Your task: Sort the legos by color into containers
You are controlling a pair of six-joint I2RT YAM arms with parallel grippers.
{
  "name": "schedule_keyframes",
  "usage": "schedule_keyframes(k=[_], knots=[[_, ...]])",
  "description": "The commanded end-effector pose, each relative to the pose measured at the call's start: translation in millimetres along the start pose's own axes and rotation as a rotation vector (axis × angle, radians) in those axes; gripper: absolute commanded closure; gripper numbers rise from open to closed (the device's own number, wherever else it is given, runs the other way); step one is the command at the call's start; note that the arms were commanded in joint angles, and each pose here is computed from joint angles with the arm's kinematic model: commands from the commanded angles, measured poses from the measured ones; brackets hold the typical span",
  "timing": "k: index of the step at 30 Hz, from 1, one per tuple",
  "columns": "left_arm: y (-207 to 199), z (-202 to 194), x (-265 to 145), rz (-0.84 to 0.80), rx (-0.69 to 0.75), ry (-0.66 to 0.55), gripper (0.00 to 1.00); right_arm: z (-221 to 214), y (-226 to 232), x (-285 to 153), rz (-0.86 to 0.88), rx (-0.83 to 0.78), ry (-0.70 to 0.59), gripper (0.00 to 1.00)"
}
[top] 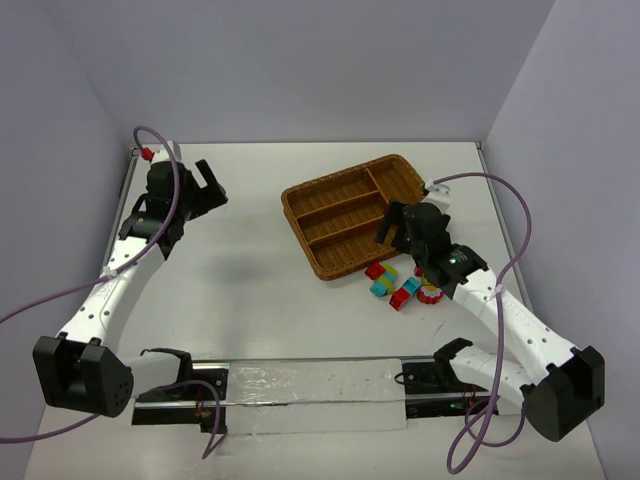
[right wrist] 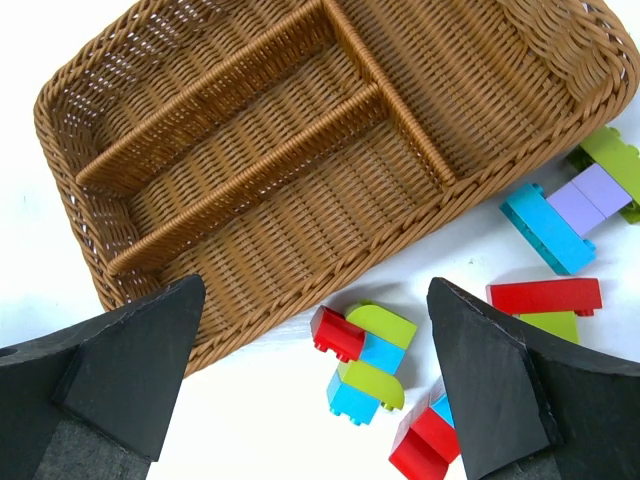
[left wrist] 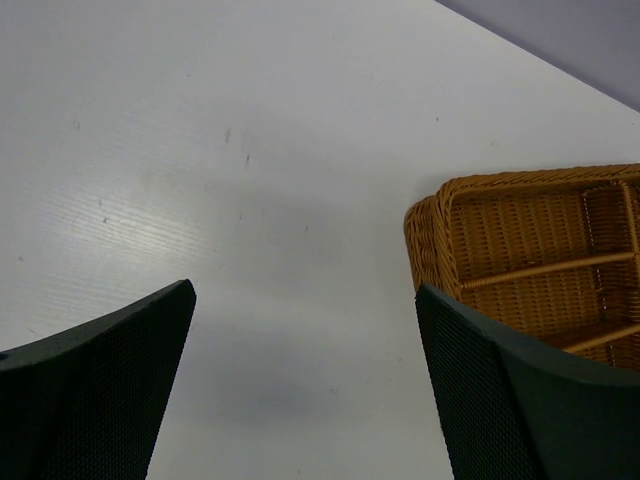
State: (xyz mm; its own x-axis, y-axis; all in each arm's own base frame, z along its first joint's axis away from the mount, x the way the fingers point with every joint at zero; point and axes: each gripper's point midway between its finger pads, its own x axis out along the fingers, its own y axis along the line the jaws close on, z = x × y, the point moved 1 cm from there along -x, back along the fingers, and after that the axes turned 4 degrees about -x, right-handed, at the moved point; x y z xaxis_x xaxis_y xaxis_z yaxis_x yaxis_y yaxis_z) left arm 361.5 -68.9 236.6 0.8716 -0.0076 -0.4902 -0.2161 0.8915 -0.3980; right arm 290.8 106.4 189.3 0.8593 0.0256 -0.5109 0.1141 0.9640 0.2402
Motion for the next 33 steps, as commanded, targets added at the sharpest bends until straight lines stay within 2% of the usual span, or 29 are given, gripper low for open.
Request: schedule_keyframes(k=[1, 9, 14, 17, 20, 21, 23, 26, 33], knots=[[-17.3, 25.5, -17.2, -0.08, -0.024, -0.085, 0.01, -1.3, -5.2, -1.2, -0.023, 0.007, -0.011, 0.0], [-19.4, 24.3, -16.8, -0.087, -0.031, -0.074, 0.01, -11.8, -1.8, -0.2, -0.001, -0.001, 0.035, 0.0], [-17.6, 17.9, -12.0, -0.078, -0.045, -0.053, 0.01, -45.6, -13.0, 1.1, -0.05, 0.06, 0.138, 0.0], [-11.5, 6.9, -4.6, -0.036, -0.04, -0.005, 0.01, -60.1, -24.9, -2.0, -0.092, 0.099, 0.153, 0.01], [-11.4, 0.9, -0.6, -0.033, -0.038, 0.017, 0.01, -67.6, -28.5, -8.7, -0.074, 0.13, 0.14, 0.09], [-11.9, 0.1, 0.5, -0.036, -0.039, 0.017, 0.01, -69.6, -28.2, -10.9, -0.061, 0.134, 0.139, 0.19], [-13.6, -0.6, 2.4, -0.042, -0.041, 0.018, 0.01, -72.0, -26.0, -17.6, -0.024, 0.134, 0.123, 0.24], [-15.6, -2.4, 6.8, -0.047, -0.042, 0.027, 0.01, -78.8, -20.1, -20.0, 0.023, 0.11, 0.139, 0.24], [-21.9, -8.4, 13.4, -0.053, -0.043, 0.053, 0.01, -99.8, -6.3, -10.8, 0.014, 0.019, 0.213, 0.24]])
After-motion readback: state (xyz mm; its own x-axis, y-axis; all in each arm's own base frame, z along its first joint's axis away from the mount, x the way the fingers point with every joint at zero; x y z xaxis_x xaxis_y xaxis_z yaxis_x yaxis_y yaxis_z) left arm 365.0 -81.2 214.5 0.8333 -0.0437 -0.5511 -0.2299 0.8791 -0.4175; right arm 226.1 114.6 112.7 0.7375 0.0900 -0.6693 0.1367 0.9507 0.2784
